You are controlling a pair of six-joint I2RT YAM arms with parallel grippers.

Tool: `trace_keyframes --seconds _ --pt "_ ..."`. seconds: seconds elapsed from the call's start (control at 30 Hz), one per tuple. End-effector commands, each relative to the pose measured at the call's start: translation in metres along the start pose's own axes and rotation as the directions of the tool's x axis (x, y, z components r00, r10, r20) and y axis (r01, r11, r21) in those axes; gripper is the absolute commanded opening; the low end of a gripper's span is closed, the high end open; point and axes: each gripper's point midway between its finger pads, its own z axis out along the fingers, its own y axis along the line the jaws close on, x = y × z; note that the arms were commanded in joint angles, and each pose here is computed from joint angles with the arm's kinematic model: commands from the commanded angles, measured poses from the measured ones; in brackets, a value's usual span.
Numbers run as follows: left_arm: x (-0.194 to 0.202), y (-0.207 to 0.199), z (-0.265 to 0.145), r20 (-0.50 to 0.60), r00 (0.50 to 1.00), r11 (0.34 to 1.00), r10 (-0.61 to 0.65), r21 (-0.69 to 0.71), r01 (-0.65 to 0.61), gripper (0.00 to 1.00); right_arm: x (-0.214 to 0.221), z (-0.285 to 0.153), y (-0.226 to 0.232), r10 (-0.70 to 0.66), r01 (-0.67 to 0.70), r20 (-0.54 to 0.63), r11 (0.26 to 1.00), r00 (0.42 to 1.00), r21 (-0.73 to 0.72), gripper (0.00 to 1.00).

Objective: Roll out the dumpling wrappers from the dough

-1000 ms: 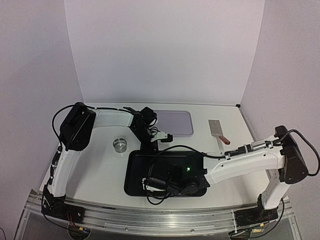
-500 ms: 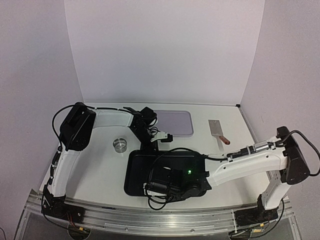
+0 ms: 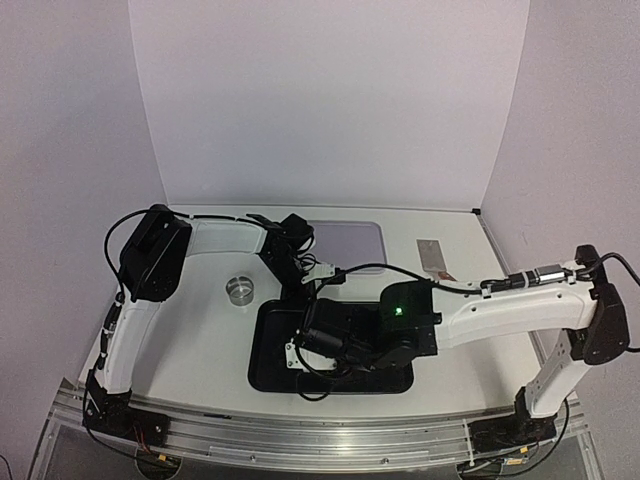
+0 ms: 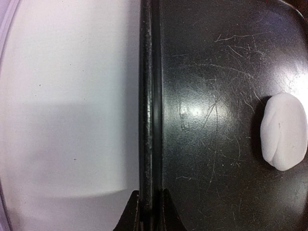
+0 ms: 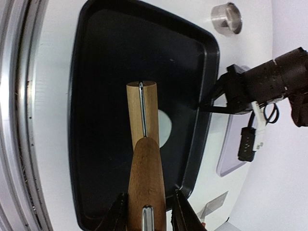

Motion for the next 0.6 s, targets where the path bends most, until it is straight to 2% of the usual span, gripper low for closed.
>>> trace_keyframes --seconds 0.0,0.17,0.27,0.57 --pt "0.023 0.025 0.014 -0.109 0.992 0.989 0.066 -0.122 -0.079 0.00 -0.009 0.002 -0.039 -0.025 0.022 0.042 0.996 0.999 0.084 0.00" --pt "0.021 0.025 0.014 -0.103 0.993 0.990 0.060 -0.122 -0.072 0.00 -0.003 0.035 -0.023 -0.096 0.096 0.003 0.995 0.995 0.020 0.00" --pt "0.021 0.025 0.014 -0.100 0.993 0.990 0.059 -0.122 -0.071 0.00 0.005 0.046 -0.001 -0.095 0.095 -0.007 0.994 0.995 -0.045 0.00" --pt "0.022 0.027 0.015 -0.104 0.993 0.990 0.060 -0.123 -0.073 0.00 0.030 0.042 0.076 -0.099 0.082 -0.076 0.976 0.992 -0.203 0.00"
